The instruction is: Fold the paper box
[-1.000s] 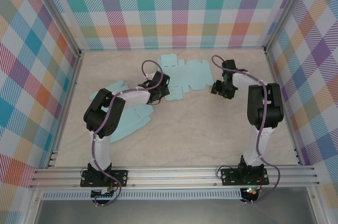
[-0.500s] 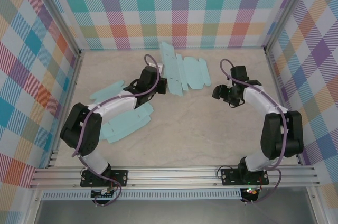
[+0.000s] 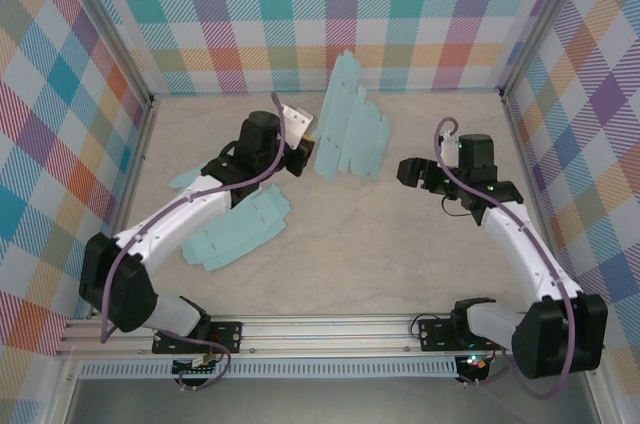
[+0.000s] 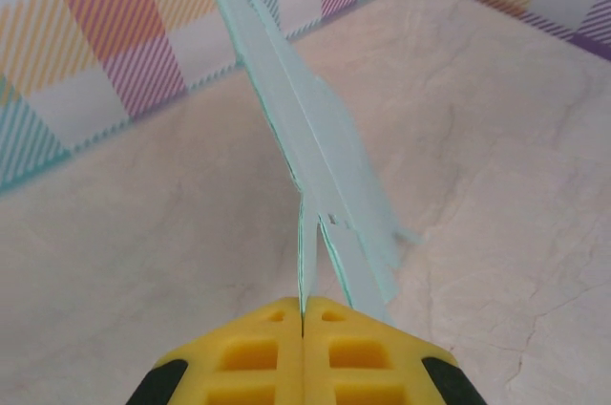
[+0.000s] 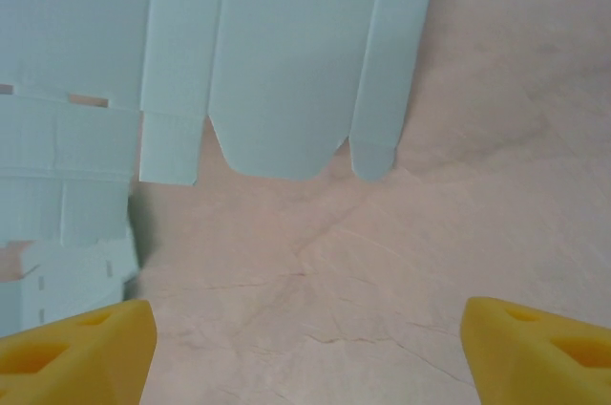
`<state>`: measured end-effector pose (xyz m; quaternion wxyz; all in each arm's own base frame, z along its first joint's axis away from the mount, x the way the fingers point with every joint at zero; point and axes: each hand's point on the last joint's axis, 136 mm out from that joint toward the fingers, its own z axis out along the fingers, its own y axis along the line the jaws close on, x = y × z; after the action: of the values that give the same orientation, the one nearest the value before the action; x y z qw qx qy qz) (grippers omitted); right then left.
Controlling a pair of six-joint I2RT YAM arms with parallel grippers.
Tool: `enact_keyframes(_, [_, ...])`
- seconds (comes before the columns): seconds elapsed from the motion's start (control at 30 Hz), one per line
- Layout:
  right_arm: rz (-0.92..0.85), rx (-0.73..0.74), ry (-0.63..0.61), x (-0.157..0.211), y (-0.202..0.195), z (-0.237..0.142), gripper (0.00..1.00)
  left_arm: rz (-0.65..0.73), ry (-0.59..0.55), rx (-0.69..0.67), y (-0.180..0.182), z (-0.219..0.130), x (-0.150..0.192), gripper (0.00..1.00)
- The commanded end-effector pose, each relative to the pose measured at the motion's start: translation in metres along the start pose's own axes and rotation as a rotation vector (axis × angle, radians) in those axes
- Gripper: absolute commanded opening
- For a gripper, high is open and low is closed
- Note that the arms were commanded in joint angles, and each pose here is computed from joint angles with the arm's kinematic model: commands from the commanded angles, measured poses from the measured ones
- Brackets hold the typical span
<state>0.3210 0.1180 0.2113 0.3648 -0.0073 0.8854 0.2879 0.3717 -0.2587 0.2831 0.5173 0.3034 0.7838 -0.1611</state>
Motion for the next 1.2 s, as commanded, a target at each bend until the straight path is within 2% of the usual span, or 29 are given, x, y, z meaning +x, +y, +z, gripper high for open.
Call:
enact_keyframes(0.0, [-0.096,-0.140,-0.083,-0.017,0.035,-0.017,0.83,0.136,-0.074,0.044,-0.010,-0.032,-0.037,0.00])
enact_keyframes(0.23, [-0.218,-0.283,-0.162,-0.033,0.080,-0.059,0.85,0.159,-0.092,0.041,-0.011,-0.050,-0.051,0.00])
enact_keyframes(0.4, [-0.290,-0.325,-0.215,-0.035,0.099,-0.085,0.79,0.174,-0.098,0.075,-0.018,-0.069,-0.053,0.00])
enact_keyframes(0.67, [-0.435,-0.340,-0.280,-0.036,0.121,-0.125,0.77,0.259,-0.107,0.102,-0.026,-0.101,-0.051,0.00])
enact_keyframes(0.83, [-0.442,-0.372,-0.282,-0.032,0.126,-0.130,0.76,0.207,-0.072,0.083,-0.022,-0.104,-0.049,0.00])
enact_keyframes(1.03, [-0.434,-0.425,-0.229,-0.023,0.130,-0.123,0.74,0.144,0.001,0.142,-0.029,-0.101,-0.046,0.00])
enact_keyframes(1.17, [-0.397,-0.420,-0.206,-0.021,0.124,-0.110,0.70,0.078,0.087,0.080,-0.017,-0.083,-0.034,0.00])
